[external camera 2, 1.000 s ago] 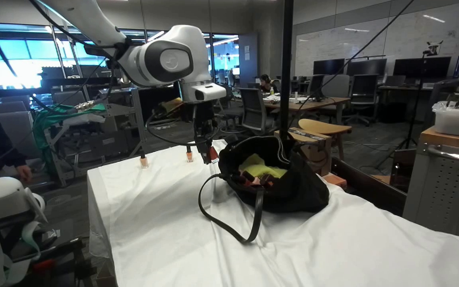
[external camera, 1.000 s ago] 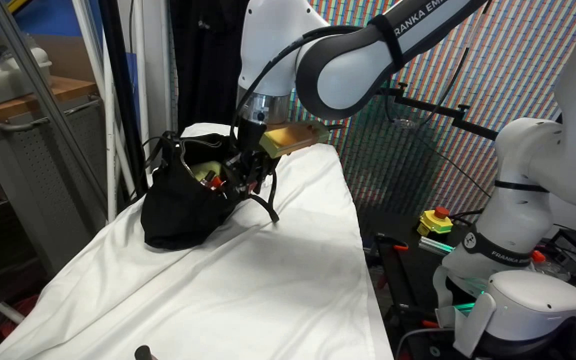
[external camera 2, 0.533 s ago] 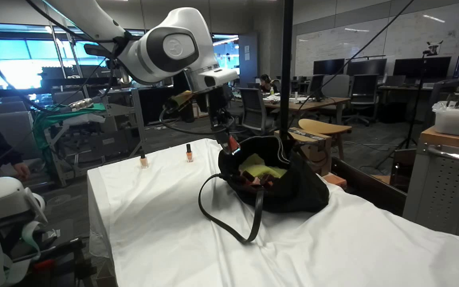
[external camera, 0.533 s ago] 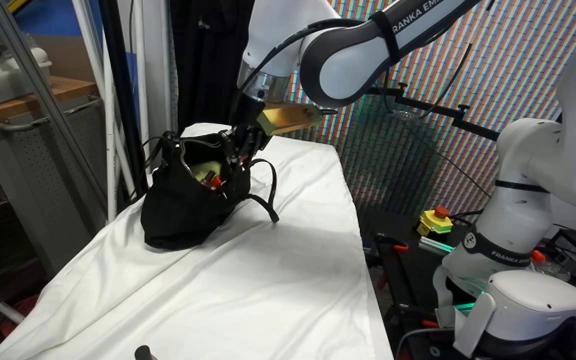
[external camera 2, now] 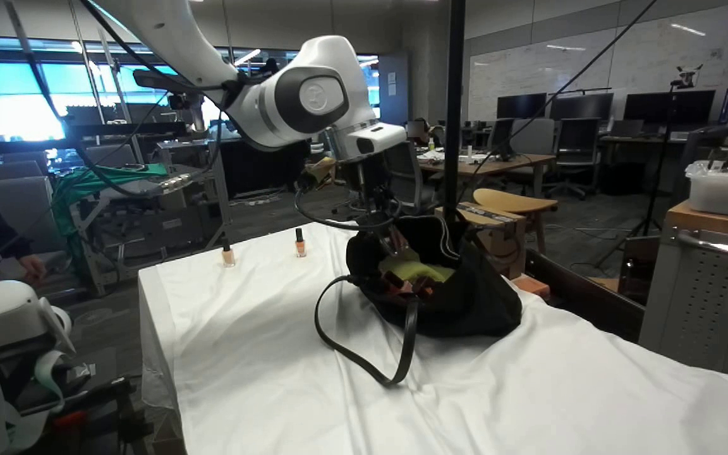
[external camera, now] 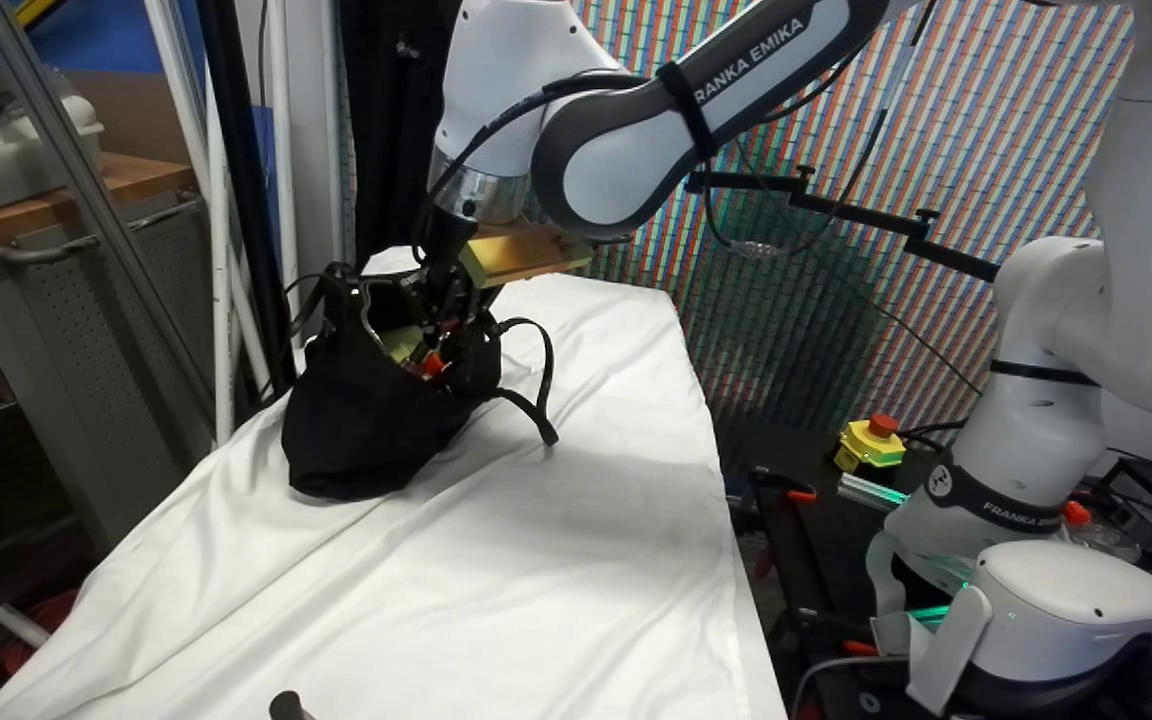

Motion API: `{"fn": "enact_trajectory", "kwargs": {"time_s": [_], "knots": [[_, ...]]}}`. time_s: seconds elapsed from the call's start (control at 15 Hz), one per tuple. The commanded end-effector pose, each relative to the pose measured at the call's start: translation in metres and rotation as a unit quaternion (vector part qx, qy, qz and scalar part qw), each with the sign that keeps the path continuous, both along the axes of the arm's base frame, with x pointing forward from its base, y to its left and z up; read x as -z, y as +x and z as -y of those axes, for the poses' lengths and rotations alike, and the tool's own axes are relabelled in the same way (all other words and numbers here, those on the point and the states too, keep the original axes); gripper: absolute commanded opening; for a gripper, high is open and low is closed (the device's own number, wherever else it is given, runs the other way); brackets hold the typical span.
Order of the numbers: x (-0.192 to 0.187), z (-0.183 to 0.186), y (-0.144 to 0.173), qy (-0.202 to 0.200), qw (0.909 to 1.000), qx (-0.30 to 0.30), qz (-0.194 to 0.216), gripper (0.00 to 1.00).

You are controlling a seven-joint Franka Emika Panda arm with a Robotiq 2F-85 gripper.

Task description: Put the nail polish bottles in the bag

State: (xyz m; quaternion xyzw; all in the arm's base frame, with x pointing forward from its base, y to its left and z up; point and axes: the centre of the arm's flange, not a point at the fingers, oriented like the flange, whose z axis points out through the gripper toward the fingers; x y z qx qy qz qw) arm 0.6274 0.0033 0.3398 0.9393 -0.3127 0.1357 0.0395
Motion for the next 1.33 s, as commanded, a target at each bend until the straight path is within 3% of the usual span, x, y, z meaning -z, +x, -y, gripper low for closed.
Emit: {"fn": "enact_trajectory", "kwargs": {"time_s": [0.0, 0.2, 0.27, 0.33, 0.67, 1.27], "knots": [[0.017, 0.017, 0.046, -0.016, 0.9997, 0.009, 0.018, 0.2], [0.032, 0.033, 0.059, -0.022, 0.9995, 0.018, 0.014, 0.18], [0.035, 0.035, 0.059, -0.025, 0.9994, 0.018, 0.014, 0.51], [0.035, 0.036, 0.059, -0.029, 0.9994, 0.013, 0.015, 0.66], [0.025, 0.024, 0.043, -0.035, 0.999, -0.024, 0.016, 0.97], [-0.002, 0.0, -0.012, -0.039, 0.9946, -0.095, -0.008, 0.99]]}}
